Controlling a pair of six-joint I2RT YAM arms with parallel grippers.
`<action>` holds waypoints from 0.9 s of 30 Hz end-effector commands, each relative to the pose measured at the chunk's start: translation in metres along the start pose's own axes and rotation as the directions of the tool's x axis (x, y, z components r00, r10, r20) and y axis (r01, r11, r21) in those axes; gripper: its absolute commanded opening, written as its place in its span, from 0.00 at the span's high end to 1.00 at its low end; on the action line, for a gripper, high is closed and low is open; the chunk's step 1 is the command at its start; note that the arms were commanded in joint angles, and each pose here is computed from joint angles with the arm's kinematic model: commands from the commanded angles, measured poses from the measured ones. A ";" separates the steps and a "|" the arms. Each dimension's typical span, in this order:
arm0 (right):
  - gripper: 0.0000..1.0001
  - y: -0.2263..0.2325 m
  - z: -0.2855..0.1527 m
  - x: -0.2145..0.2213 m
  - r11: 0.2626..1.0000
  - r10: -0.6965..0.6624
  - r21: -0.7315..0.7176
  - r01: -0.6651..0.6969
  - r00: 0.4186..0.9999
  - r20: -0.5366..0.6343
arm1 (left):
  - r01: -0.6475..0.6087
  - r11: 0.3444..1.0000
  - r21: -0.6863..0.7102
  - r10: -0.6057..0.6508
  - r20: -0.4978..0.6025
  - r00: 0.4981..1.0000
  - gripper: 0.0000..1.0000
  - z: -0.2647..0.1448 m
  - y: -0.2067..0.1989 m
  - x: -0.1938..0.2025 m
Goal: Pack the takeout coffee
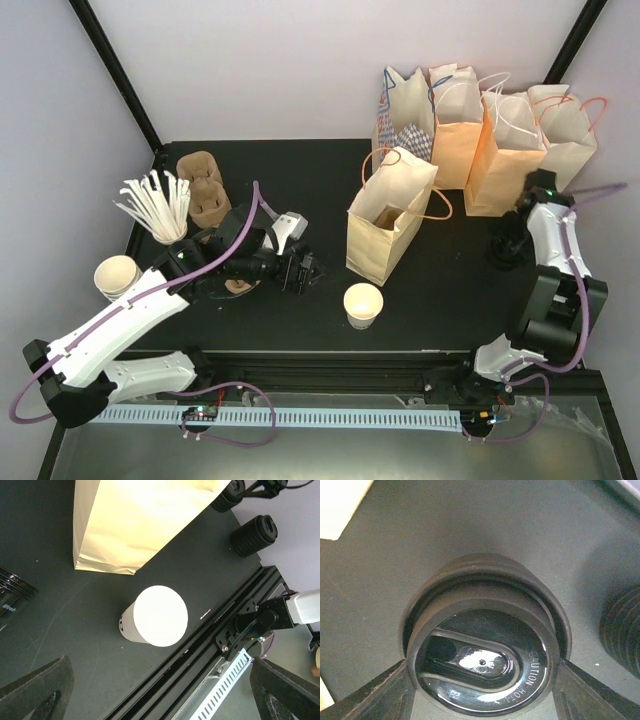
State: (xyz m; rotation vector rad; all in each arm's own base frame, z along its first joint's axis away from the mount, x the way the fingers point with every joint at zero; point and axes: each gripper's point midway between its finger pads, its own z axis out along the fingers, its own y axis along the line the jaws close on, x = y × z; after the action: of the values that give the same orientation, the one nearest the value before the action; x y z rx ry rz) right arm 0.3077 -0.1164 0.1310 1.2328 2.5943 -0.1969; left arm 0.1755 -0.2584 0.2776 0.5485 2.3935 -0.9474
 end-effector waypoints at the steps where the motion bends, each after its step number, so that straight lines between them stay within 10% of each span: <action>1: 0.38 -0.005 0.021 0.011 0.966 0.134 -0.201 -0.162 0.980 -0.144 | 0.004 0.999 0.039 -0.005 0.015 1.000 0.01 -0.001 -0.008 -0.006; 5: 0.38 -0.030 -0.014 -0.019 0.977 -0.072 0.207 0.043 0.989 0.132 | 0.004 1.000 0.031 -0.004 0.017 1.000 0.01 -0.004 -0.008 -0.008; 9: 0.38 -0.006 0.027 0.012 0.943 0.160 -0.263 -0.205 0.970 -0.183 | 0.003 0.999 0.039 -0.004 0.015 1.000 0.01 -0.001 -0.008 -0.006; 12: 0.37 -0.014 0.007 -0.006 0.989 0.090 -0.121 -0.091 0.996 -0.012 | 0.008 0.999 0.034 -0.008 0.007 1.000 0.01 0.000 -0.008 -0.007; 27: 0.34 0.006 -0.035 0.044 0.965 -0.175 -0.201 0.169 0.984 -0.015 | 0.019 0.999 0.034 -0.019 -0.003 1.000 0.01 0.010 -0.006 -0.007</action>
State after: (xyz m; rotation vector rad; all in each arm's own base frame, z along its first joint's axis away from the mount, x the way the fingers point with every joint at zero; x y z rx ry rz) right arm 0.2993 -0.1143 0.1363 1.1482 2.6037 -0.0280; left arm 0.1767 -0.2640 0.2730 0.5505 2.4139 -0.9623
